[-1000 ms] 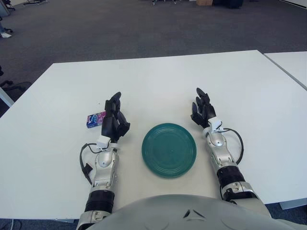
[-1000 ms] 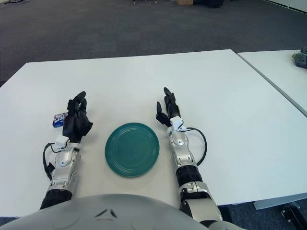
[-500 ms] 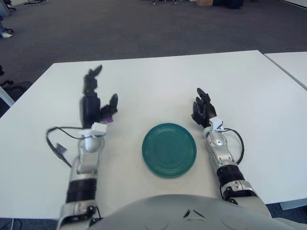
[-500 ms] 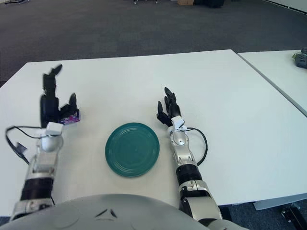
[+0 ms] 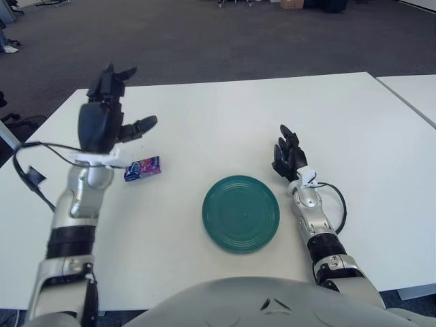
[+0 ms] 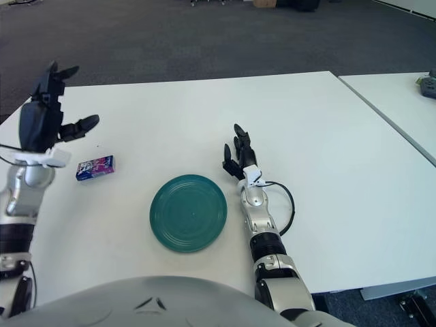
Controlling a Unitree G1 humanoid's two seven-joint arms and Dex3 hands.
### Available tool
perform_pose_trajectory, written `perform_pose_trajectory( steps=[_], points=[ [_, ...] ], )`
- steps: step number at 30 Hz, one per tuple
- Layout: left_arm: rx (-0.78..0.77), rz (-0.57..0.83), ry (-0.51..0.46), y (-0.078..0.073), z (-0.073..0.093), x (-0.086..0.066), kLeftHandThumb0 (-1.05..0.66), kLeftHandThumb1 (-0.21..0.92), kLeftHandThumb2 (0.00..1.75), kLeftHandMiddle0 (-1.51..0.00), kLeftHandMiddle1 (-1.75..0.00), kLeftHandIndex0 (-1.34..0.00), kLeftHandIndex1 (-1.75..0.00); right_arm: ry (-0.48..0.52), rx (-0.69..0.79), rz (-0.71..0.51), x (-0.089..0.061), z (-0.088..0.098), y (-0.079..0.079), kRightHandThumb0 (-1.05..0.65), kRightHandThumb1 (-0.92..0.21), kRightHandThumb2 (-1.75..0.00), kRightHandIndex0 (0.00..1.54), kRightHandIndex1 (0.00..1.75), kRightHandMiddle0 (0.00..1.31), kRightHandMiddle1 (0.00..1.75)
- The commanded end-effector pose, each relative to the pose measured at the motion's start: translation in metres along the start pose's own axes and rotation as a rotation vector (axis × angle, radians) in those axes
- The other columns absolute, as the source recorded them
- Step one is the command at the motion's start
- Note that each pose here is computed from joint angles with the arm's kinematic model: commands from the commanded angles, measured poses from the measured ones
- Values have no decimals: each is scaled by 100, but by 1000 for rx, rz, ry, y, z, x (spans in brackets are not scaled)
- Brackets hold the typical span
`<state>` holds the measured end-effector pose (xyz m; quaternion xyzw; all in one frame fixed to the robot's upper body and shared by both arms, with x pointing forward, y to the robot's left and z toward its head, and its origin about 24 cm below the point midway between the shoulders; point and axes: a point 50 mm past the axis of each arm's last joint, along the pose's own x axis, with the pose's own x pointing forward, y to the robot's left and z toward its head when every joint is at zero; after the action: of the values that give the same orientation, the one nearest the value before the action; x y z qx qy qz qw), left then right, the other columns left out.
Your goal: Put the gum into the plate.
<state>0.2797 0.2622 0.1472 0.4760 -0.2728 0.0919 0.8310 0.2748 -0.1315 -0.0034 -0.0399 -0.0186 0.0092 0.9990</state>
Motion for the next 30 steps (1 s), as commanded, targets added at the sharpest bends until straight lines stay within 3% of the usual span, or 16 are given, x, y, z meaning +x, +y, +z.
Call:
perform_pose_trajectory(
  steps=[1, 7, 14, 19, 30],
  points=[
    [-52, -99, 101, 11, -23, 9, -105, 92, 55, -30, -1, -1, -96, 49, -17, 9, -1, -8, 0, -73, -92, -77, 16, 0, 0, 33],
    [-52, -263, 161, 5, -39, 7, -105, 92, 54, -31, -1, 0, -90, 59, -15, 3, -1, -9, 0, -71, -92, -76, 16, 0, 0, 34],
    [81, -469, 165, -17, -59, 5, -104, 92, 53, -31, -1, 0, -83, 81, -12, 1, 0, -12, -2, -69, -92, -76, 17, 0, 0, 35],
    [74, -658, 210, -27, -70, -6, -104, 92, 48, -26, 0, 0, -76, 94, 0, -6, 0, -15, -3, -69, -92, -76, 16, 0, 0, 36],
    [40, -821, 261, -63, -72, -30, -105, 92, 35, -12, 0, 0, -70, 115, 29, -9, 1, -22, -6, -67, -92, -73, 17, 0, 0, 38]
  ],
)
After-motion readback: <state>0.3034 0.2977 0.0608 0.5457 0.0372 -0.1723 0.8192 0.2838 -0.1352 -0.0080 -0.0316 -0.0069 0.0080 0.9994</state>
